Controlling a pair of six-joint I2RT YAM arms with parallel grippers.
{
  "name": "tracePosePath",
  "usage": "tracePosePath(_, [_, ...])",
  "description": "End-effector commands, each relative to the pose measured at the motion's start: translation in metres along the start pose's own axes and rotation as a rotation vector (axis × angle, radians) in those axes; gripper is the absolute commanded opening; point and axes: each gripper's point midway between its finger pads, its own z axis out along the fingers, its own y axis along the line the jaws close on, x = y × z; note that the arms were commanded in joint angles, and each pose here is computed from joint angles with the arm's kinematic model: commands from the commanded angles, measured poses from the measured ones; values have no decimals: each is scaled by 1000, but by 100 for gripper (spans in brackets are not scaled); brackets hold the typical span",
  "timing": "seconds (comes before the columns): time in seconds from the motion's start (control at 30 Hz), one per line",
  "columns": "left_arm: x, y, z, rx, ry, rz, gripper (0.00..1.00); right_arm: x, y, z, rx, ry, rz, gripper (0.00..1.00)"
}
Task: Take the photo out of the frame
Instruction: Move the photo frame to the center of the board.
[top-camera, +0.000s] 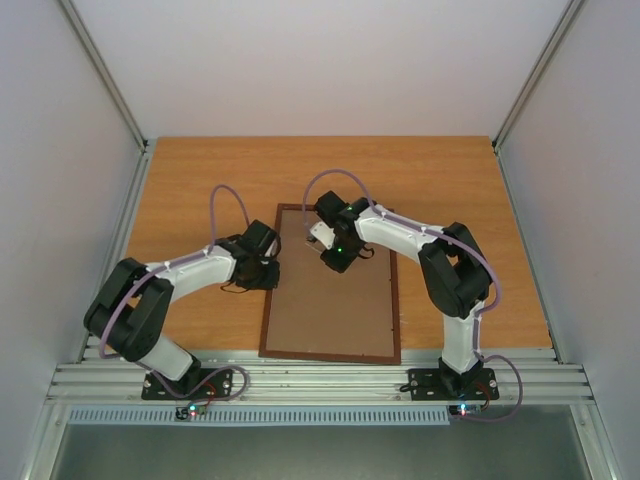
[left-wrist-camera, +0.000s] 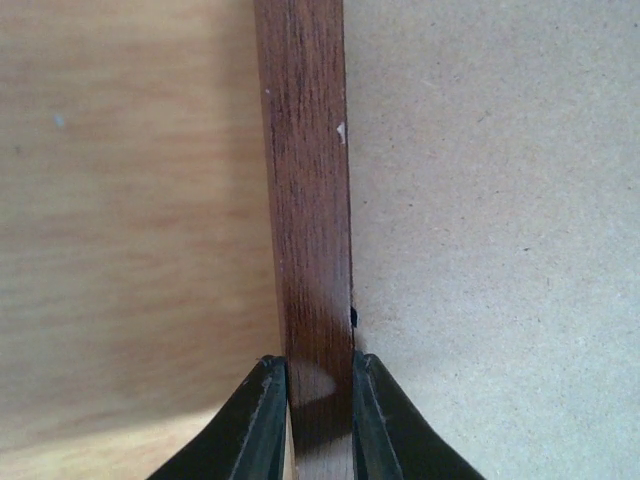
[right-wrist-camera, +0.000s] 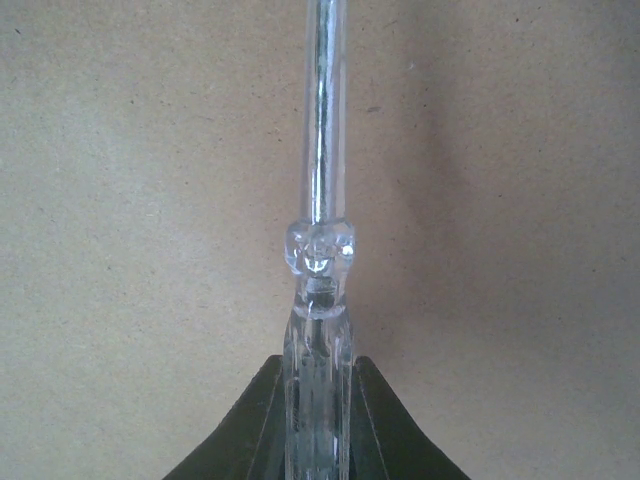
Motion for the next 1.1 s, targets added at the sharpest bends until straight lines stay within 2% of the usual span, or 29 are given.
tracePosePath(0.0, [14,-8,-10,70,12,23,18,-2,19,-9,-15,-12,-41,1])
tracePosePath(0.33, [26,-17,-1,94,41,54,18,-15,28,0,-12,5,-107,1])
tracePosePath(0.5, [18,-12,-6,63,-9,31,33,-28,25,3,-7,-1,-145,1])
tracePosePath(0.67, [-2,-9,-19,80,-81,-24,43,-40,24,9,-13,0,-173,1])
tracePosePath(0.83, [-26,1,-20,99,-117,-83,48,-52,21,14,-13,6,-192,1])
tracePosePath(1.07, [-47,0,-4,137,-98,-109,47,-57,18,24,-17,60,-201,1])
